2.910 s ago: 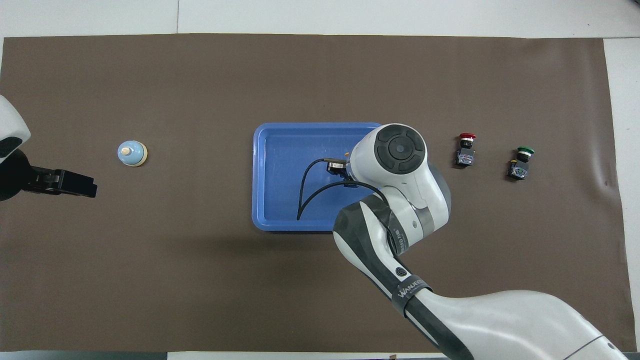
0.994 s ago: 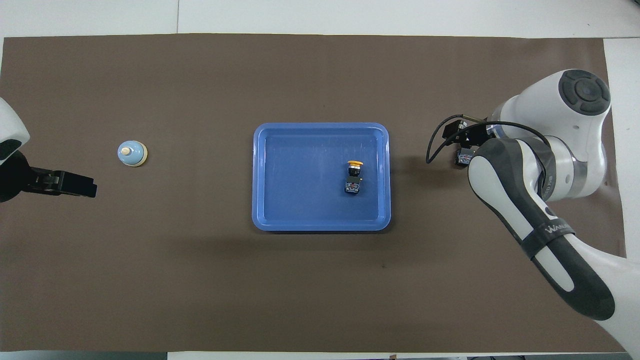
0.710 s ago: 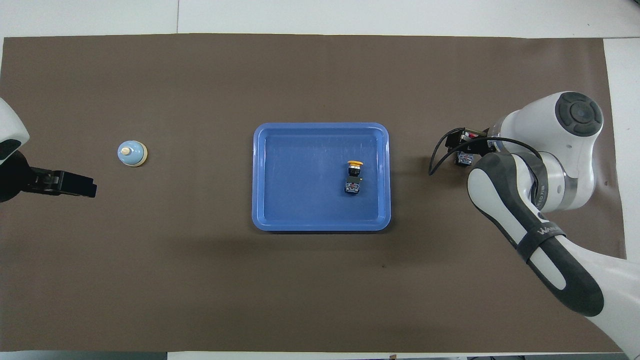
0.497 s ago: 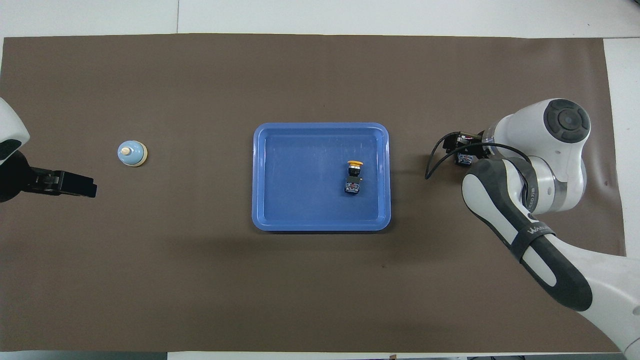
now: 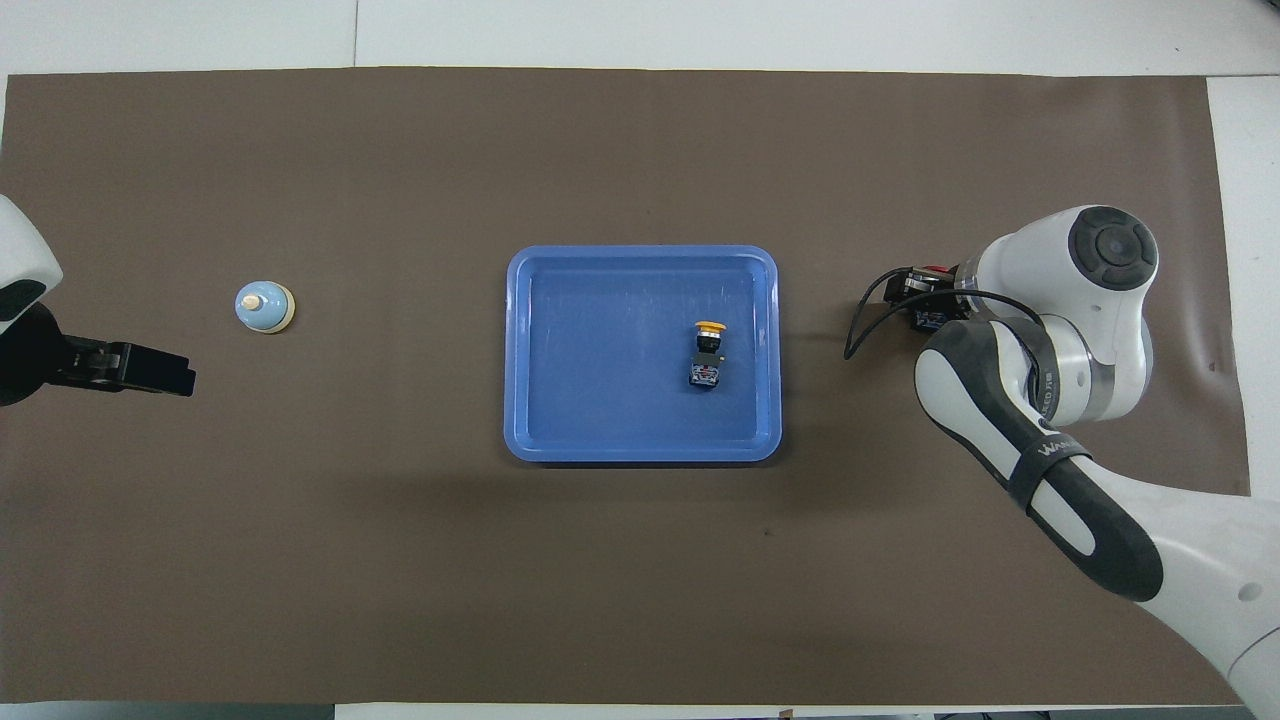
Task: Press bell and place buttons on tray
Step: 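Grasp the red-capped button with the right gripper, then carry the red button into the tray beside the yellow one, then grasp the green-capped button with the right gripper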
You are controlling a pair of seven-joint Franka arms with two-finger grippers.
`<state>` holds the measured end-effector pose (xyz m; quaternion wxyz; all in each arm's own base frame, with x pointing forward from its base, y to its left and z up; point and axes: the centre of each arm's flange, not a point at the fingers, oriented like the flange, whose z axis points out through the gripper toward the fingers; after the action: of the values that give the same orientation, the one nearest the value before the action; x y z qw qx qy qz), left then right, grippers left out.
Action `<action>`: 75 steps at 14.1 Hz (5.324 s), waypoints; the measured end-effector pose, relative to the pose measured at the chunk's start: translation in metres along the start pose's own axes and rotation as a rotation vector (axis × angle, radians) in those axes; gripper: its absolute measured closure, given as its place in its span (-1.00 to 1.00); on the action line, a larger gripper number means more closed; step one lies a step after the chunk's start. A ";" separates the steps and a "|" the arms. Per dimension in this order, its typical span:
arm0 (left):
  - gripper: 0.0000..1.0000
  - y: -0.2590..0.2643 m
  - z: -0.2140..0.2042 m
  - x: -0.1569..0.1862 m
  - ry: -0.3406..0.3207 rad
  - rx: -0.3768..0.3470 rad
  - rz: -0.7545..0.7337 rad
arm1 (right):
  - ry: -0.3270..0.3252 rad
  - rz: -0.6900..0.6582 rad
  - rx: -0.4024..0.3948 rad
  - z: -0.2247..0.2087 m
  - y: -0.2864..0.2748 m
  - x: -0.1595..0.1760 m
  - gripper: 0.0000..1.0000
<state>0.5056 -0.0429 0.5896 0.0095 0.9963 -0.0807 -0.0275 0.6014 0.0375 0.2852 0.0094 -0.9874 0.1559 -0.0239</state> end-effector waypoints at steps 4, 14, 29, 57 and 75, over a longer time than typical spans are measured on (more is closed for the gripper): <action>-1.00 0.000 0.000 0.000 0.000 0.000 0.000 | 0.002 -0.002 -0.001 -0.002 0.000 -0.001 0.13; -1.00 -0.001 0.000 0.000 0.002 0.000 -0.001 | -0.014 -0.077 -0.001 -0.055 -0.074 -0.004 0.17; -1.00 -0.015 -0.001 -0.001 0.004 -0.003 -0.011 | -0.047 -0.076 0.106 -0.047 -0.313 -0.158 0.17; -1.00 -0.012 -0.002 0.000 0.014 -0.001 -0.004 | -0.047 0.126 -0.039 -0.120 -0.079 0.002 -1.00; -1.00 -0.002 -0.002 0.002 0.025 0.003 0.017 | 0.002 0.160 -0.043 -0.021 0.113 0.006 -1.00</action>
<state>0.5084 -0.0418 0.5917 0.0092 0.9959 -0.0889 -0.0150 0.5717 -0.0717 0.3035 -0.0101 -0.9717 0.2350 -0.0210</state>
